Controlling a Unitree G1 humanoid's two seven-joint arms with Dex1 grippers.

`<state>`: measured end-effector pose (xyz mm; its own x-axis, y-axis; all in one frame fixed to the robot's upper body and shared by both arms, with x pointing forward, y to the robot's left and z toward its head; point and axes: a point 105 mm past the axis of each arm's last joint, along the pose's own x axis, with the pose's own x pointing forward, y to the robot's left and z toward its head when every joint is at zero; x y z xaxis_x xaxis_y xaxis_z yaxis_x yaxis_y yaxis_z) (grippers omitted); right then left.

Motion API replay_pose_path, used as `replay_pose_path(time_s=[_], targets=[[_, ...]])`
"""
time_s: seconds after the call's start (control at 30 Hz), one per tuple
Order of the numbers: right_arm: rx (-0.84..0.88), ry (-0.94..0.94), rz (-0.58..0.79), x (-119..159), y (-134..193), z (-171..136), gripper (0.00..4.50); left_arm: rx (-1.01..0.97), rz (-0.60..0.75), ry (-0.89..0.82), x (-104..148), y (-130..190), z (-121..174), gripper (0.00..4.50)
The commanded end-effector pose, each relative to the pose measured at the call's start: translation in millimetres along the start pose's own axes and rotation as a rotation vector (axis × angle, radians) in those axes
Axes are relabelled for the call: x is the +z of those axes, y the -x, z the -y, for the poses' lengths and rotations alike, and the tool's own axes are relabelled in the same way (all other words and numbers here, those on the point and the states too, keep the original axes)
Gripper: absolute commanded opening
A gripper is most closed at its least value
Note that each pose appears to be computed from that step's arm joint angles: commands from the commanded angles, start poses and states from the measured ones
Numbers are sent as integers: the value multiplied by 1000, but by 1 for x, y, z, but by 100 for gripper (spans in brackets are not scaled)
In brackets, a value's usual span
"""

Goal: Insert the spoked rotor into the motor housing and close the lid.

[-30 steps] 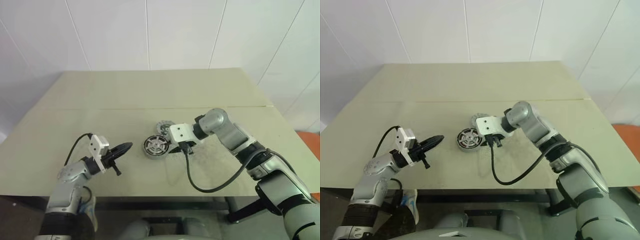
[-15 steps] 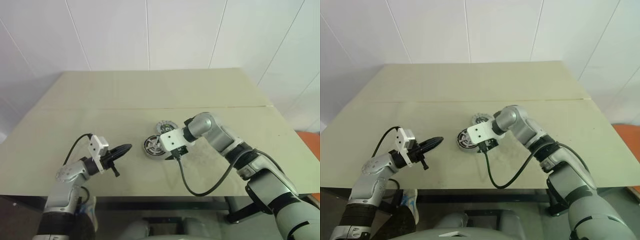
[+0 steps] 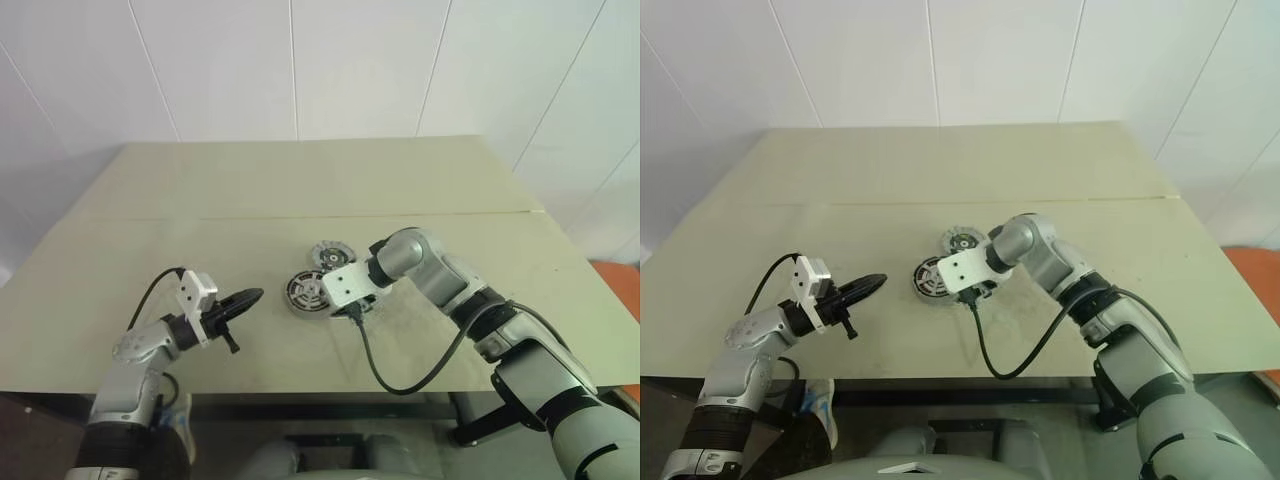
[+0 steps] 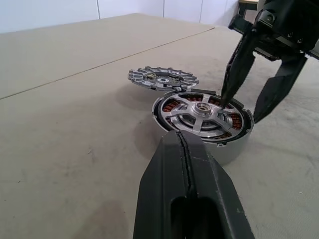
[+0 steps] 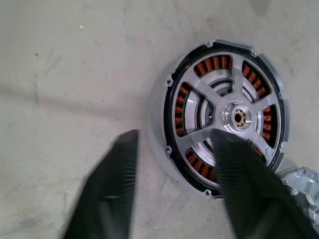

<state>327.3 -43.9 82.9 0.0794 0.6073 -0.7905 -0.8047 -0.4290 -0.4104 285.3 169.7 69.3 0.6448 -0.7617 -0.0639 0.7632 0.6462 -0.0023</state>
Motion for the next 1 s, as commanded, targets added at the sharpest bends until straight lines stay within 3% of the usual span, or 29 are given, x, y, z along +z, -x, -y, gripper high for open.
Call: replay_pose_path(time_s=[0.03, 0.07, 0.67, 0.7, 1.0], targets=[[-53, 10, -17, -3, 6, 9, 66, 4, 19, -29, 10, 0, -3, 0], [-60, 11, -22, -4, 7, 10, 38, 5, 18, -30, 9, 0, -4, 0], [-43, -56, 22, -3, 7, 5, 38, 1, 2, -28, 6, -4, -4, 0], [-40, -65, 27, -3, 6, 3, 4, 1, 1, -30, 6, -4, -4, 0], [-50, -50, -16, -11, 5, 1, 2, 1, -8, -33, 4, -4, -4, 0]])
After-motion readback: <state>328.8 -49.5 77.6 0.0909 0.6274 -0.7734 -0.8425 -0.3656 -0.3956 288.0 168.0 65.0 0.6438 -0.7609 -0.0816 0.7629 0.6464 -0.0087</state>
